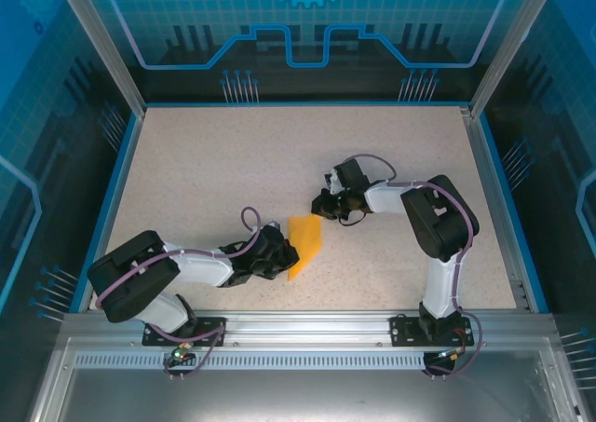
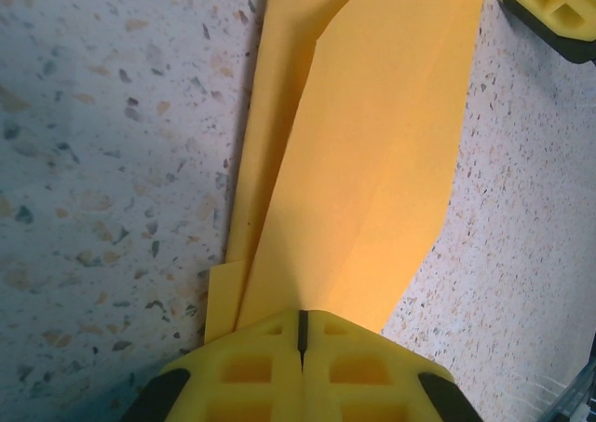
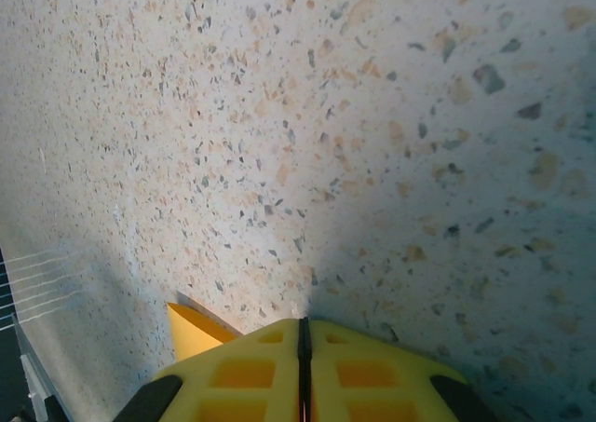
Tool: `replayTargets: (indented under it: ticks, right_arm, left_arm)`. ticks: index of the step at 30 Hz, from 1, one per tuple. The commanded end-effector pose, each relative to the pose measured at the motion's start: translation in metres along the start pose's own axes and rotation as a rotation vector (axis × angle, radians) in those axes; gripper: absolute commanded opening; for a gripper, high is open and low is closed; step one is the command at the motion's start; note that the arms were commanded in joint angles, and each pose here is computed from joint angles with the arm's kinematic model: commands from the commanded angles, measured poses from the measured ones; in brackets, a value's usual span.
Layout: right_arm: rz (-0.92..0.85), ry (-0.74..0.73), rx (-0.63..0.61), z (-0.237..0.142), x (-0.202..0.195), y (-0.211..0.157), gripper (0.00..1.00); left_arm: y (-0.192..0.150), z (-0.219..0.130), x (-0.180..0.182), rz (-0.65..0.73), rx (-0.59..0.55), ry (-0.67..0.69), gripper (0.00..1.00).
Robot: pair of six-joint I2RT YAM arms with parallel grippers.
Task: Fold a paper plane with a square sheet of paper (pick it up from the middle)
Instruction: Fourth fold the wing at the center of the table.
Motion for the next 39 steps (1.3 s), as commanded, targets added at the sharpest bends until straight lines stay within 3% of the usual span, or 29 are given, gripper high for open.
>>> replayTargets:
  ticks: [1,11,24,39]
  right_arm:
    - [-0.034,-0.044,-0.048,-0.012,0.0,0.017,0.1]
    - [-0.113,0.037,-0.071,-0.049,0.035,0.002,0.11]
    - [-0.16,0.064,0.079,-0.01,0.044,-0.064,0.11]
    - [-0.08,-0.08,0.123,0.023,-0.004,-0.072,0.09]
  left_arm:
    - [-0.043,-0.01,0.092,0.027,0.152,0.358,0.05]
    - [-0.04,-0.008,0.086,0.033,0.152,0.349,0.04]
    - [-0.038,-0.008,0.077,0.046,0.152,0.321,0.04]
    - [-0.033,-0.007,0.06,0.072,0.161,0.282,0.05]
Point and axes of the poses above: each hand's point on the last joint's axis, 136 mm out from that joint toward the fingers, its own z axis out along the fingers, its own x axis along the line the jaws close on, y = z × x, the point moved 2 cm from there along -z, back along the fingers, and after that the axes turned 9 degrees about z, right-handed, at the moved point
